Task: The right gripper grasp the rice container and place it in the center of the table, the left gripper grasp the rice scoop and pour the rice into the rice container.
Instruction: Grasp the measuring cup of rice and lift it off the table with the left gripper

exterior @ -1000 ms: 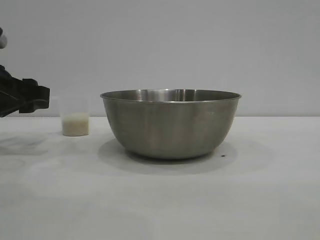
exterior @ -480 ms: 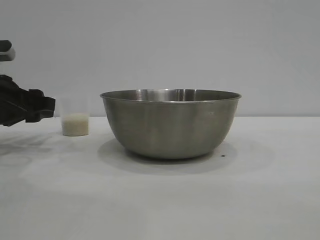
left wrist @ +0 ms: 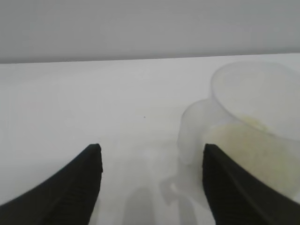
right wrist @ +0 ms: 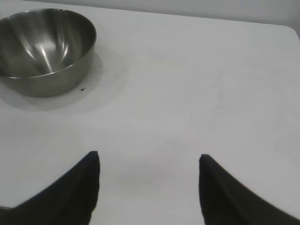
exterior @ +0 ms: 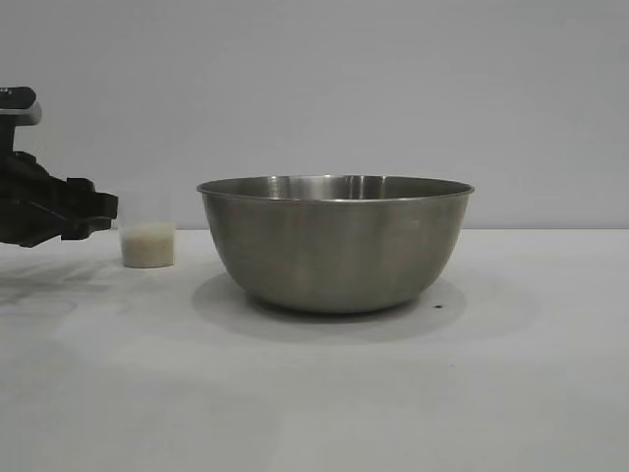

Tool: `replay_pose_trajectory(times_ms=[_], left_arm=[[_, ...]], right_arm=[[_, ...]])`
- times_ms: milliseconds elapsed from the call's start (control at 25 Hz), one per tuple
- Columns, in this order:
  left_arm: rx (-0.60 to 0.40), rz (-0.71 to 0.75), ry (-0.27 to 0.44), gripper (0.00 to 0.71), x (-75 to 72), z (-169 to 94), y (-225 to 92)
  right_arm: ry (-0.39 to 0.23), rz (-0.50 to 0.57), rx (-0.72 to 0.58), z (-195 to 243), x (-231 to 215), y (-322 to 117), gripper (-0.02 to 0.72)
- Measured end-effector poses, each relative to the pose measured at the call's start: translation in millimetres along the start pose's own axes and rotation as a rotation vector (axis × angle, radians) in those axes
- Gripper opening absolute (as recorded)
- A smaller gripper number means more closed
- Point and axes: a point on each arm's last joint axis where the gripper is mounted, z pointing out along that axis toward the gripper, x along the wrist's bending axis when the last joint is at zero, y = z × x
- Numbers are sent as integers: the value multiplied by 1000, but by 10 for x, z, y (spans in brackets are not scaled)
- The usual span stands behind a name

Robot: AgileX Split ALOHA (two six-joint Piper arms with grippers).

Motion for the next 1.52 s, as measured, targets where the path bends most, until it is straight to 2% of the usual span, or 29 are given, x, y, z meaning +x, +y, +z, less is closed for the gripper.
replay_pose_trajectory(times_ms=[920, 960, 1120, 1520], left_arm=[[6, -1, 2, 387, 5, 60, -77], [6, -1, 2, 333, 5, 60, -77], [-19, -1, 1, 202, 4, 60, -54], [-40, 1, 0, 214, 4, 59, -35]], right_arm=[[0, 0, 0, 0, 0, 0, 403], [0, 0, 0, 0, 0, 0, 403], [0, 0, 0, 0, 0, 0, 403], [0, 0, 0, 0, 0, 0, 403]])
